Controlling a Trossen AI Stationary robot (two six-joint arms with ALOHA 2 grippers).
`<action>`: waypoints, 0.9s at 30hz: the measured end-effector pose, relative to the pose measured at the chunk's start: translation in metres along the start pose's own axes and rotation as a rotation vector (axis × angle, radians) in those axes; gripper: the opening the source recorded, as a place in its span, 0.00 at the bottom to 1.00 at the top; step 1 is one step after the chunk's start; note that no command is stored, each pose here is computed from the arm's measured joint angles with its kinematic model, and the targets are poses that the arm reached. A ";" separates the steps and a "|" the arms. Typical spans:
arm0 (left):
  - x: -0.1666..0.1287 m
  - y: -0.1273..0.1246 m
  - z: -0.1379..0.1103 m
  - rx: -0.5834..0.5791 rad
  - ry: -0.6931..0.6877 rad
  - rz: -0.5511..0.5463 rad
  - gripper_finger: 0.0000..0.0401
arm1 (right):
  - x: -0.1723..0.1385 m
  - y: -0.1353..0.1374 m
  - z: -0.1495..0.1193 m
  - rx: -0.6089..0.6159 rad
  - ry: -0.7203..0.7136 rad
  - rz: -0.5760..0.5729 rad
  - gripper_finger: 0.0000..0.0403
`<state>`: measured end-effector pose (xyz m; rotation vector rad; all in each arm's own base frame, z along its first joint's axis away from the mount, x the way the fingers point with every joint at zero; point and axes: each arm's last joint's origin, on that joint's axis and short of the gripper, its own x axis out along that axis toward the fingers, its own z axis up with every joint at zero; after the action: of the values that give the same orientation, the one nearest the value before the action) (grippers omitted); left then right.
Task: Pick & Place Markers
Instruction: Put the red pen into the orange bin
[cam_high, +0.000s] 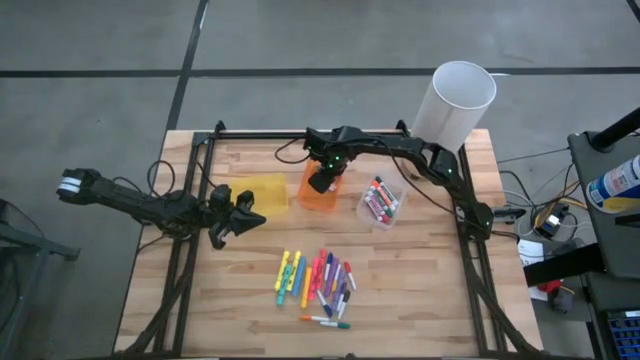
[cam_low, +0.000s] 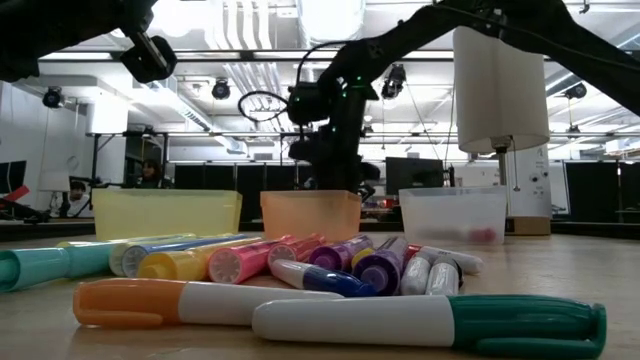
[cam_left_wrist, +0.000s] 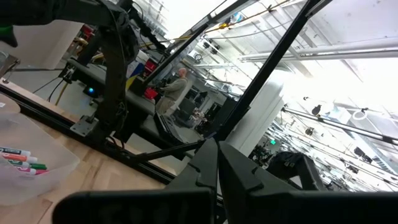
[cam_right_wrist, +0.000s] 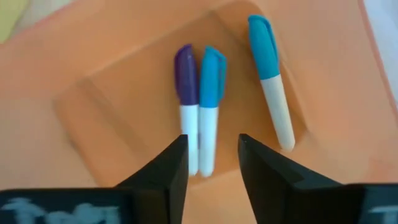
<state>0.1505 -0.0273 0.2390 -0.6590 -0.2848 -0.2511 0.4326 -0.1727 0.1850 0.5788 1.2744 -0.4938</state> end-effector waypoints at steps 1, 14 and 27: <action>0.000 0.000 0.000 0.000 0.000 0.000 0.02 | -0.004 0.002 -0.001 -0.005 -0.004 0.003 0.35; 0.000 0.000 0.000 0.001 0.001 0.001 0.02 | -0.083 0.071 -0.045 -0.062 -0.077 0.082 0.30; 0.000 0.000 -0.001 0.000 0.014 -0.014 0.02 | -0.086 0.159 -0.130 -0.099 0.083 0.055 0.24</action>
<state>0.1505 -0.0279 0.2387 -0.6553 -0.2763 -0.2685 0.4190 0.0342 0.2645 0.5541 1.3504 -0.3617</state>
